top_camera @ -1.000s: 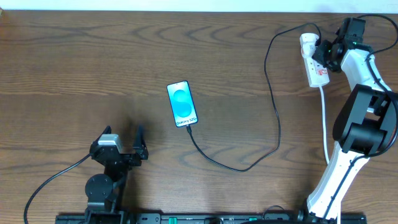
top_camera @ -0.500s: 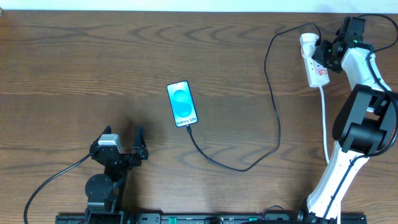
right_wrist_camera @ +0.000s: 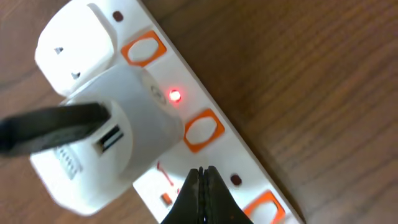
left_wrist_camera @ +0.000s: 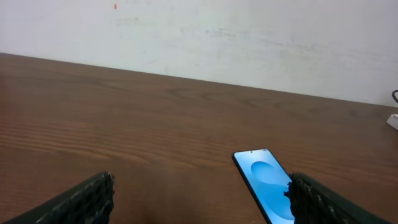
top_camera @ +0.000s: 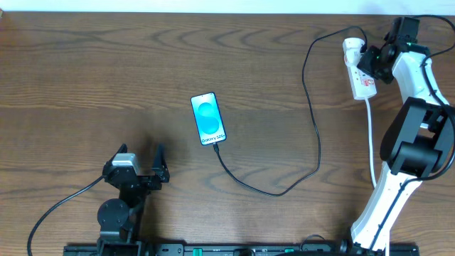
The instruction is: Plug charger to phone and switch on socket
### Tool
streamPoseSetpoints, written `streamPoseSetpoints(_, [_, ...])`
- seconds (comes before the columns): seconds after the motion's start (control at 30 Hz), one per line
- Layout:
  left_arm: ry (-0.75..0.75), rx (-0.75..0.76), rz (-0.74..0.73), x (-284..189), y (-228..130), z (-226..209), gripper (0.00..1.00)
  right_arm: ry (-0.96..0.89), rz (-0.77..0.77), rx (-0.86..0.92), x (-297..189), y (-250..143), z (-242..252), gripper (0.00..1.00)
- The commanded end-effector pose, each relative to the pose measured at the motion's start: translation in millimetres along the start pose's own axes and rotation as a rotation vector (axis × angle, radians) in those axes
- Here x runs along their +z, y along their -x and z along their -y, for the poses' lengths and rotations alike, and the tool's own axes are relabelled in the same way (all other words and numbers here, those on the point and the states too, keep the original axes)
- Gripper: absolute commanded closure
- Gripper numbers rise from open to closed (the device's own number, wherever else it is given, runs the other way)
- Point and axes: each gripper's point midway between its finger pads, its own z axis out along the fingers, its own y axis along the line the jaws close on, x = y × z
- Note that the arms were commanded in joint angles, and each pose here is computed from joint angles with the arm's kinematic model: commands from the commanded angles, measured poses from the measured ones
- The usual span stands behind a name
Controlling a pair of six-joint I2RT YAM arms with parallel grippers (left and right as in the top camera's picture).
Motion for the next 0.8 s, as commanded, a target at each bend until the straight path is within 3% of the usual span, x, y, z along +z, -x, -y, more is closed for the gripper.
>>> streamPoseSetpoints(0.0, [-0.002, 0.014, -0.046, 0, -14, -1, 0.11, 0.042, 0.094, -0.039, -48, 26, -19, 0.99])
streamPoseSetpoints(0.33, [-0.002, 0.014, -0.046, 0, -15, -1, 0.11, 0.014, 0.149, -0.095, -104, 29, -32, 0.99])
streamPoseSetpoints(0.77, [-0.002, 0.014, -0.046, 0, -14, -1, 0.11, 0.022, 0.228, -0.207, -188, -1, -59, 0.99])
